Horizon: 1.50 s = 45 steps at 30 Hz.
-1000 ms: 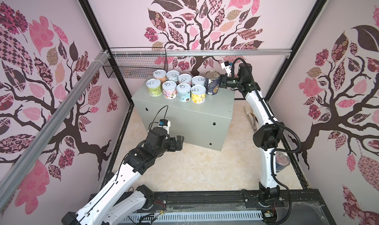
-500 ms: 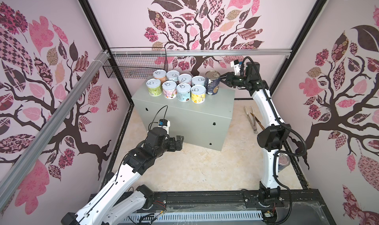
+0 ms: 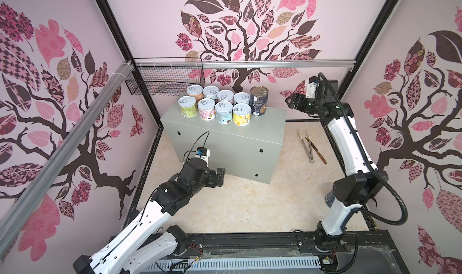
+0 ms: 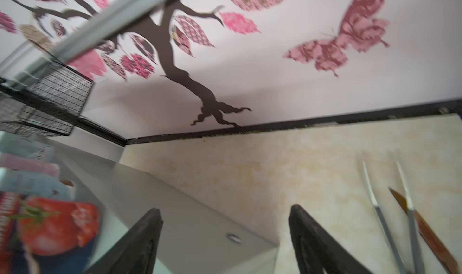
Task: Place and organize the canned foods onto the counter
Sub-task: 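Withdraw the right gripper down toward the blue can on the floor, then lower the right gripper over the blue can while the left gripper draws back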
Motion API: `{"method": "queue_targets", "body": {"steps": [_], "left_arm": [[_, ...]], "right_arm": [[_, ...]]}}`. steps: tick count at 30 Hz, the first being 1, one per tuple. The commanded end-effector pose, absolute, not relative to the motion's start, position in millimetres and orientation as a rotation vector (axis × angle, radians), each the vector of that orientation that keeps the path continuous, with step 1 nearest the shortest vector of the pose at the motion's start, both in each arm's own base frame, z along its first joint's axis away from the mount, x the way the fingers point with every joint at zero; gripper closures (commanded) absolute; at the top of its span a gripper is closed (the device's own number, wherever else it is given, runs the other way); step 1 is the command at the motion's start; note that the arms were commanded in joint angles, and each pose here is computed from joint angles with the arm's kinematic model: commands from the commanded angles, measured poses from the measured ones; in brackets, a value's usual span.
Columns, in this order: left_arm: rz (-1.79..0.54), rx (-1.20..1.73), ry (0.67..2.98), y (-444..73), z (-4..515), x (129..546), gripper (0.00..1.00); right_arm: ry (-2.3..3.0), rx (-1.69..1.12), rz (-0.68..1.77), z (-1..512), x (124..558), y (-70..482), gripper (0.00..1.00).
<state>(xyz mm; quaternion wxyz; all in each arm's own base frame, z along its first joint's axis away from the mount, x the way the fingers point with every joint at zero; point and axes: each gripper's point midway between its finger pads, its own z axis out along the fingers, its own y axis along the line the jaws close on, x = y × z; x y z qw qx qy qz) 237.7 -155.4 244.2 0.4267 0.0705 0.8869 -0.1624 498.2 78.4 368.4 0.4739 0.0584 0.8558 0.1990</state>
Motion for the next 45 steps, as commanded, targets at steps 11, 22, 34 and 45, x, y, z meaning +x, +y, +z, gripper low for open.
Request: {"method": "queue_targets", "body": {"steps": [11,22,34,45], "left_arm": [[-0.473,0.146,2.266,-158,225,215,0.02],[-0.451,0.197,2.261,-168,225,203,0.03],[-0.353,0.291,2.284,-195,194,185,0.03],[-0.362,0.293,2.297,-191,188,178,0.03]], "right_arm": [[2.048,0.446,0.104,326,404,-8,0.00],[1.959,1.042,-0.239,241,313,-81,0.00],[1.880,1.354,-0.369,193,235,-101,0.00],[1.848,1.579,-0.541,165,181,-110,0.00]]}}
